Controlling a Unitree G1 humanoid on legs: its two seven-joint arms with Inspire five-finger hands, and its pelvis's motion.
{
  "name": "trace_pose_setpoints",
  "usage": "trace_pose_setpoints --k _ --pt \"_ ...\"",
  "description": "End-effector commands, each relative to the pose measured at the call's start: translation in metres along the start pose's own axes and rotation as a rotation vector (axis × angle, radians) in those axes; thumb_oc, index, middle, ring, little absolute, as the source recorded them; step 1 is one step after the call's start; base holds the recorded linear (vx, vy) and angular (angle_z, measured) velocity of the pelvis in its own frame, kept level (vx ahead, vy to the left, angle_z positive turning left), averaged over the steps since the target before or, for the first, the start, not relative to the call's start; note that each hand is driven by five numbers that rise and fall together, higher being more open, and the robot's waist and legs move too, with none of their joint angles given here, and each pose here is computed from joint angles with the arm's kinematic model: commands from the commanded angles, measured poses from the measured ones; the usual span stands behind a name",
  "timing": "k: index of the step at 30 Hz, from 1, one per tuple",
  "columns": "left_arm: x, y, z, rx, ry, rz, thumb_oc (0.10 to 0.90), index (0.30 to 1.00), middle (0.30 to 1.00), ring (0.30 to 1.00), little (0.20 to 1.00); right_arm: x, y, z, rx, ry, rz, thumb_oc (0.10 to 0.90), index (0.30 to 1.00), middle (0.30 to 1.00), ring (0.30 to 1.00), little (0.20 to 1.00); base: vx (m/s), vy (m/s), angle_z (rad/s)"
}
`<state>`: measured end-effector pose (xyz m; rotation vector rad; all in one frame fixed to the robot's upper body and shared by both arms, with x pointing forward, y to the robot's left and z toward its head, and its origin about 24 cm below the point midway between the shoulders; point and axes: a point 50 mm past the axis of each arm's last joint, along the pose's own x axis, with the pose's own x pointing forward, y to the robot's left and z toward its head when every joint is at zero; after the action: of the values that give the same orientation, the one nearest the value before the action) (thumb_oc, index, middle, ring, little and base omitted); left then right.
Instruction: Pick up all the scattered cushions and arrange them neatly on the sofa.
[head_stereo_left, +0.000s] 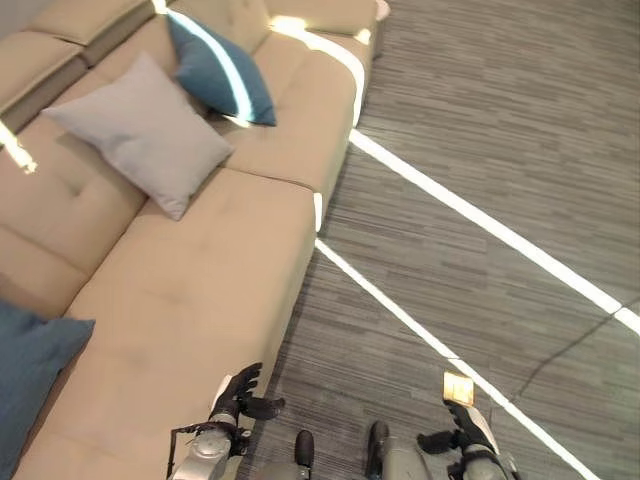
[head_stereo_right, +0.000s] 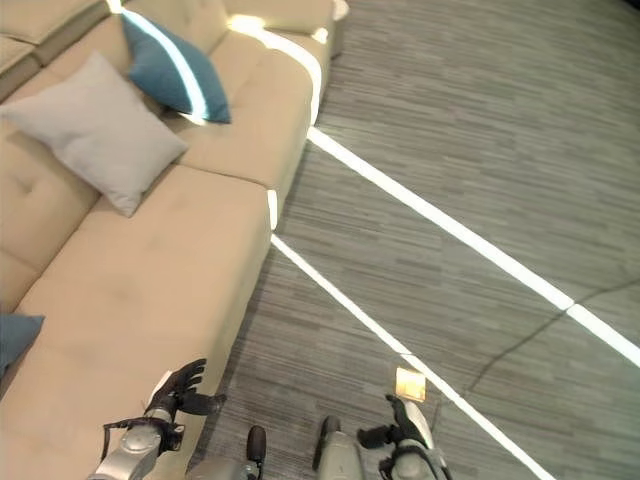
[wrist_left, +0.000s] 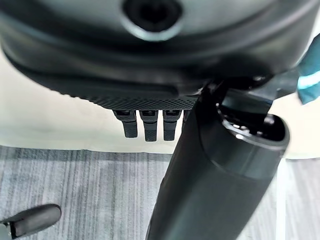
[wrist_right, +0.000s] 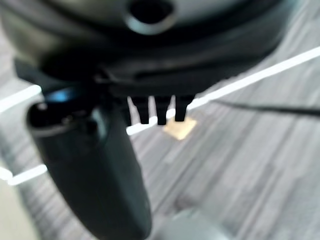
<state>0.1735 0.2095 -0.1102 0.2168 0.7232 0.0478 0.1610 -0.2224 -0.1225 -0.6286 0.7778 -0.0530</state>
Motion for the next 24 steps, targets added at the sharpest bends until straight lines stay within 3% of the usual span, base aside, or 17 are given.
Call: trace_pose_setpoints --k 1,10,24 --pt "-0.002 -0.013 0.028 -0.025 -0.166 -0.044 0.8 0.9 0.9 0.9 0.9 -0.001 -0.029 -0.01 -0.044 -0.012 -0.091 0.8 0.9 0.9 0.9 0.9 0.29 -0.193 0.02" --pt "0.002 -0.027 0.053 -0.086 -0.229 -0.071 0.8 0.9 0.9 0.9 0.9 -0.011 -0.022 0.001 0.024 -0.096 -0.134 0.8 0.9 0.9 0.9 0.9 0.18 -0.225 0.26" --pt "0.0 -0.032 0.041 -0.095 -0.187 -0.066 0.8 0.9 0.9 0.9 0.9 -0.019 -0.014 -0.011 0.017 -0.072 -0.132 0.8 0.9 0.9 0.9 0.9 0.27 0.079 -0.05"
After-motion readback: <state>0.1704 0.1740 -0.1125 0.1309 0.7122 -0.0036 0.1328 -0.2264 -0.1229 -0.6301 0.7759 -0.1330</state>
